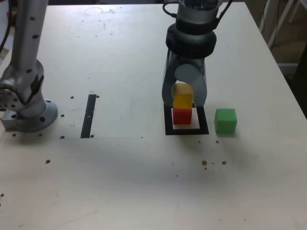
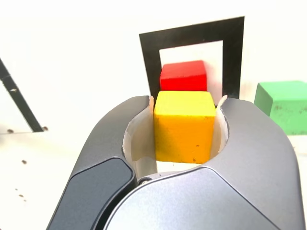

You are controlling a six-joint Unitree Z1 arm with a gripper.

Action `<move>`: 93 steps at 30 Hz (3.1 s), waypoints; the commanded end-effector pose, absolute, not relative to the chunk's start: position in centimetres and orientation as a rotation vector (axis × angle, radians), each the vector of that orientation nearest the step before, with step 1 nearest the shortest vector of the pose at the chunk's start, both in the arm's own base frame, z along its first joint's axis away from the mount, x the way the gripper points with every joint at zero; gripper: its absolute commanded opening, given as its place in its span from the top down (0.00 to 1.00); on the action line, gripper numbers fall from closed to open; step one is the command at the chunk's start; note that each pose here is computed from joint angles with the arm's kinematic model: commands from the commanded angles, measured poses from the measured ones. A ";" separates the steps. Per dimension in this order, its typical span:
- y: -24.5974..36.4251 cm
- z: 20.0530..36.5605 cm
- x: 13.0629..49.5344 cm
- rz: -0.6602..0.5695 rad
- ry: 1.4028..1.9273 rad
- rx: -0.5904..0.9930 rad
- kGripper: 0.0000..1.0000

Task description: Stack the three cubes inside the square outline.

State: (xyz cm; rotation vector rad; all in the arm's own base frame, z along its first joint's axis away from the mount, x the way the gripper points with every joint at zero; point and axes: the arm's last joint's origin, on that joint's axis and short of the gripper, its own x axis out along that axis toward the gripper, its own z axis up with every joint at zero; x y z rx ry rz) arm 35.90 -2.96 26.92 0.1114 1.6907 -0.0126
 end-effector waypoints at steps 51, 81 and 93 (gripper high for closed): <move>-4.9 33.3 35.8 -0.047 1.658 0.352 0.00; -8.6 27.2 42.5 -0.099 1.703 0.432 0.00; -7.6 25.2 43.4 -0.130 1.720 0.413 0.00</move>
